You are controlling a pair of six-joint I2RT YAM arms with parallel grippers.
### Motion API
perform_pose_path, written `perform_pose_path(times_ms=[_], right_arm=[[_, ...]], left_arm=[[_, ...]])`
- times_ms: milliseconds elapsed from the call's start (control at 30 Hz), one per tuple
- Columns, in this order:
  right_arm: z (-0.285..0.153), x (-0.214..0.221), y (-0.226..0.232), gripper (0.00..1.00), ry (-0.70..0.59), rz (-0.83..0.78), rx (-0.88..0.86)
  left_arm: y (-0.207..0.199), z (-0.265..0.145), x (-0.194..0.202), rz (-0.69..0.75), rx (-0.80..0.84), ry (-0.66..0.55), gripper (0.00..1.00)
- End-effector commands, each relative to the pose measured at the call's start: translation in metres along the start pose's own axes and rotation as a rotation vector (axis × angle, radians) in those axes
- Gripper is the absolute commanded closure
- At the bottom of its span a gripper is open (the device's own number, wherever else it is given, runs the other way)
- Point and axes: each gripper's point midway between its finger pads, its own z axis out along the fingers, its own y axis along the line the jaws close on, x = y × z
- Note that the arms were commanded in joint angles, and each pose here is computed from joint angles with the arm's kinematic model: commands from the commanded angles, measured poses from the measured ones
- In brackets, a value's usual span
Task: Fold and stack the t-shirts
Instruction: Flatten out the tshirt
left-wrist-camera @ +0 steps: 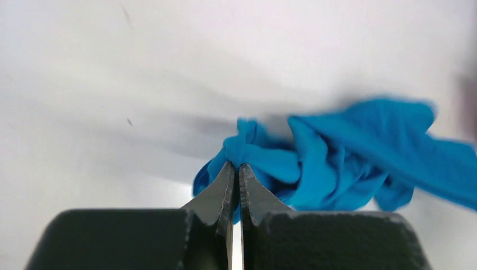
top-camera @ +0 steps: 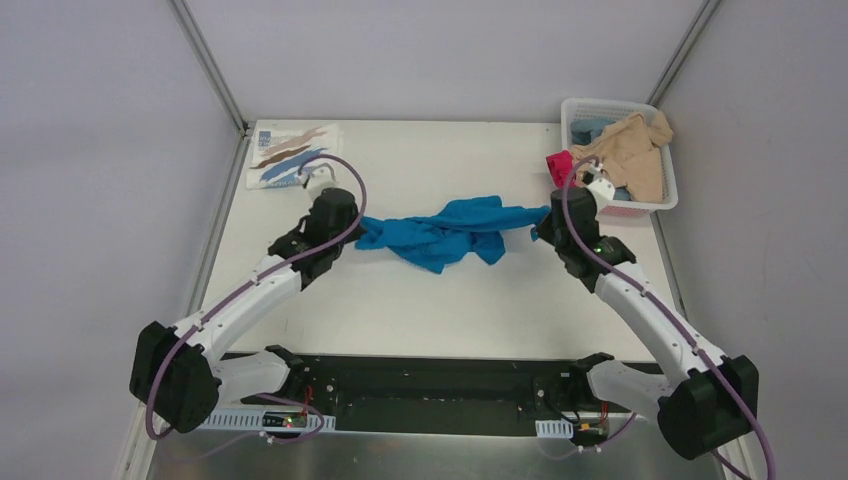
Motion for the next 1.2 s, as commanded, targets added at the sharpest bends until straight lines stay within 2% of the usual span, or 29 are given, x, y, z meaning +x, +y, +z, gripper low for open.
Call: perform_pose_path(times_ms=[0, 133, 267, 567, 767, 967, 1033, 1167], right_arm=[[-0.037, -0.091, 0.011, 1.00, -0.200, -0.036, -0.031], [-0.075, -0.149, 0.025, 1.00, -0.329, -0.043, -0.087], [-0.121, -0.202, 0.035, 1.00, -0.464, -0.030, -0.130], [-0.209, -0.262, 0.046, 1.00, -0.623, -0.046, -0.235], [-0.259, -0.257, 0.054, 1.00, -0.615, -0.064, -0.395], [-0.264, -0.243, 0.050, 1.00, -0.583, -0.083, -0.419], [-0.252, -0.225, 0.052, 1.00, -0.499, -0.098, -0.426], [-0.231, -0.162, 0.056, 1.00, -0.237, -0.074, -0.500]], left_arm=[[0.005, -0.025, -0.095, -0.024, -0.049, -0.211, 1.00], [-0.002, -0.060, -0.158, -0.022, -0.048, -0.361, 1.00], [-0.002, -0.097, -0.206, -0.015, -0.071, -0.478, 1.00], [0.011, -0.189, -0.280, -0.024, -0.090, -0.688, 1.00], [0.023, -0.246, -0.304, -0.042, -0.054, -0.793, 1.00], [0.033, -0.257, -0.305, -0.045, -0.078, -0.811, 1.00], [0.039, -0.256, -0.304, -0.049, -0.113, -0.811, 1.00], [0.056, -0.253, -0.305, -0.057, -0.240, -0.815, 1.00]])
